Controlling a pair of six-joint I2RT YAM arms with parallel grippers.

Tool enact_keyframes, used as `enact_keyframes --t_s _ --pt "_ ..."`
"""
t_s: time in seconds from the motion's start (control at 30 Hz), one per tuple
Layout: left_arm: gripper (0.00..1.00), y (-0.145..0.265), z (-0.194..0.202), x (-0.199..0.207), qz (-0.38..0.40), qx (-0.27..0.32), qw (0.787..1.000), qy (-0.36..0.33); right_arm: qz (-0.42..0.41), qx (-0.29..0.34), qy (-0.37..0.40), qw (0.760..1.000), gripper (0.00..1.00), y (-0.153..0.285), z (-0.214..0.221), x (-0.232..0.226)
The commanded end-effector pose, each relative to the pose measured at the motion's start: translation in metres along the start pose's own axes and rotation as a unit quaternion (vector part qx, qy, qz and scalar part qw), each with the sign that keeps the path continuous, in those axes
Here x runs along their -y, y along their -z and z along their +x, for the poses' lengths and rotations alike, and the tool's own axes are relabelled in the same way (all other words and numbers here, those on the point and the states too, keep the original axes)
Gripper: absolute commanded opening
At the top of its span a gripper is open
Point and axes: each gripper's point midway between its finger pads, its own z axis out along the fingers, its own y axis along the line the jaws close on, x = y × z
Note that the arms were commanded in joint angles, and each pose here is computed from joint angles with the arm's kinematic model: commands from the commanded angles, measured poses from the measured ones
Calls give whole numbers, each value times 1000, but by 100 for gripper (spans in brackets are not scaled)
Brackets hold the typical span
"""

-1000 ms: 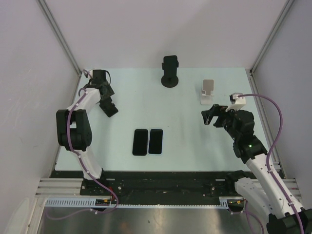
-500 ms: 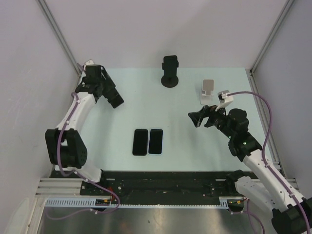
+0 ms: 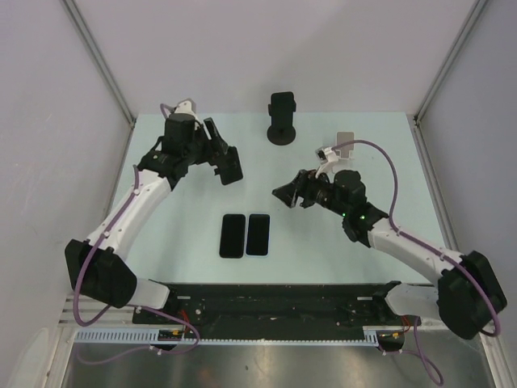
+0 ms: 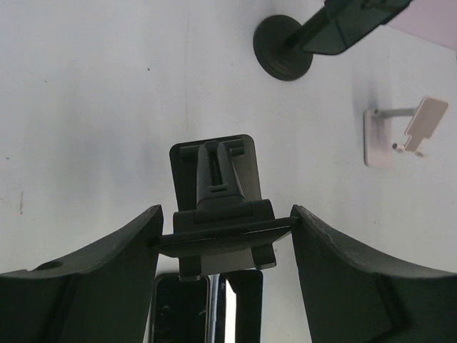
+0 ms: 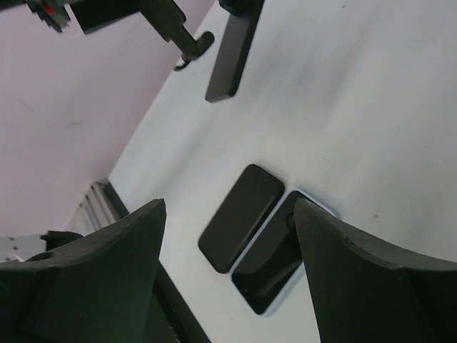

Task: Remove the phone from the phone stand

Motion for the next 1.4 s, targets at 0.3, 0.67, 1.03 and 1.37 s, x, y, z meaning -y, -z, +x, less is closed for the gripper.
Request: enact_keyframes --t_s 0.3,0.67,1.03,1.37 --pt "13 18 18 46 52 1 998 -21 -45 70 -162 983 60 -74 -36 -45" --pt "13 19 26 53 66 -10 998 -21 -9 44 -240 970 52 -104 -15 -25" --pt "13 21 27 57 72 -8 997 -23 -24 32 -263 964 49 -119 -6 -26" --pt "12 23 28 61 79 -8 997 -24 -37 21 -274 961 42 -127 -1 -29"
